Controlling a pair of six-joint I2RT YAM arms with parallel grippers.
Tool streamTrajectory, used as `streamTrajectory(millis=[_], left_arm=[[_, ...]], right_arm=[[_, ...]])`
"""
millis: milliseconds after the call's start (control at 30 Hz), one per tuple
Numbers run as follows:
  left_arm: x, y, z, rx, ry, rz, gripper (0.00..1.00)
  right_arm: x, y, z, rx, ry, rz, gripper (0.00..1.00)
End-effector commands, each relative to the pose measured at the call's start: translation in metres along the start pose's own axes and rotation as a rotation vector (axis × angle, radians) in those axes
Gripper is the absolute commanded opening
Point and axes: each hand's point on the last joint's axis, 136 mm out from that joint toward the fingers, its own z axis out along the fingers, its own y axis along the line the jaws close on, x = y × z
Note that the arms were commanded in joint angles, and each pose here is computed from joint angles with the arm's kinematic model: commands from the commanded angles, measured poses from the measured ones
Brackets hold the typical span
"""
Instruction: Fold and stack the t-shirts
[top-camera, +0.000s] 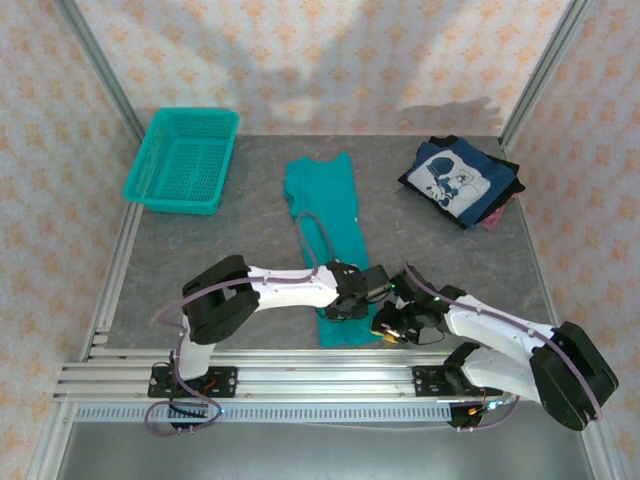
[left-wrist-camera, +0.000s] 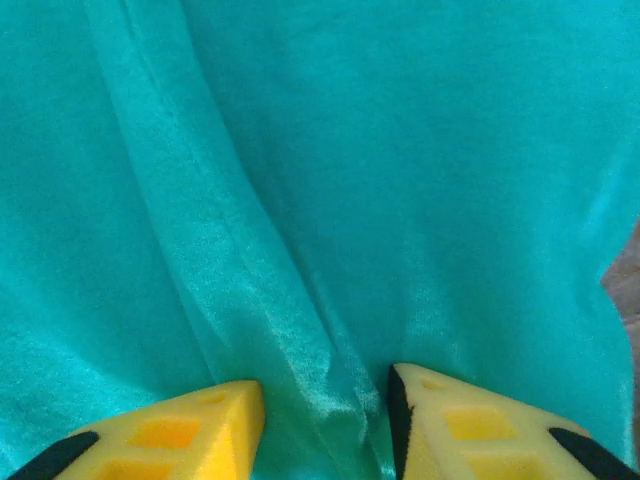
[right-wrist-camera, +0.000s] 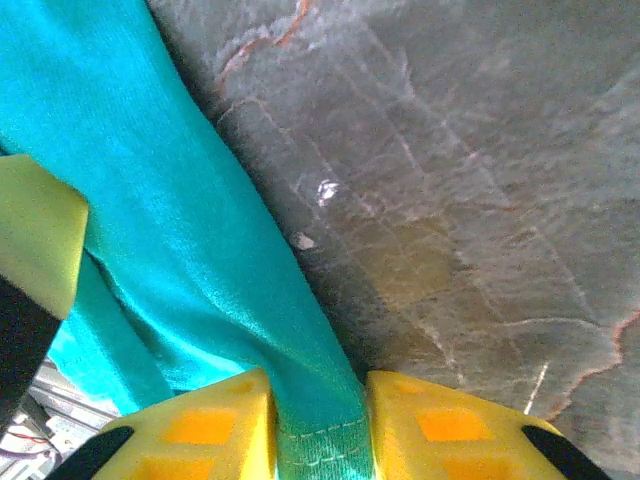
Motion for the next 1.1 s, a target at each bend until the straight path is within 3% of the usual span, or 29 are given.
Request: streamTrajectory(millis=[0,200,400,567,700,833,1067], left_arm=[[0.008,0.008,0.002,-0.040,0.040,0.015,0.33],[0.011,0.038,-0.014,-0.059,0.014,-0.008,0.16],[0.016,0.051,-0.028,-0.016,-0.014,-0.020,0.13],[0.020,0.061,-0.039,-0.001,-0.055,-0.041,0.20],[0.020,0.071,-0.044,0.020,-0.100,-0.115,0.38],[0.018,0.066,-0.044,0.095,-0.137,-0.180,0.42],[0.029,0.044,-0.022,0.193,-0.079,-0.204,0.40]], right_arm=[[-0.015,-0.006,0.004,0.017,-0.085,-0.006,0.29],[-0.015,-0.008,0.004,0.026,-0.088,-0.001,0.28],[-0.016,-0.011,0.005,0.040,-0.092,0.009,0.26],[-0.017,-0.007,0.007,0.032,-0.083,0.009,0.25],[-0.018,-0.004,0.004,0.018,-0.093,0.009,0.27],[-0.019,-0.001,0.004,0.006,-0.095,0.008,0.28],[-0.018,-0.002,0.005,0.012,-0.089,0.004,0.28]])
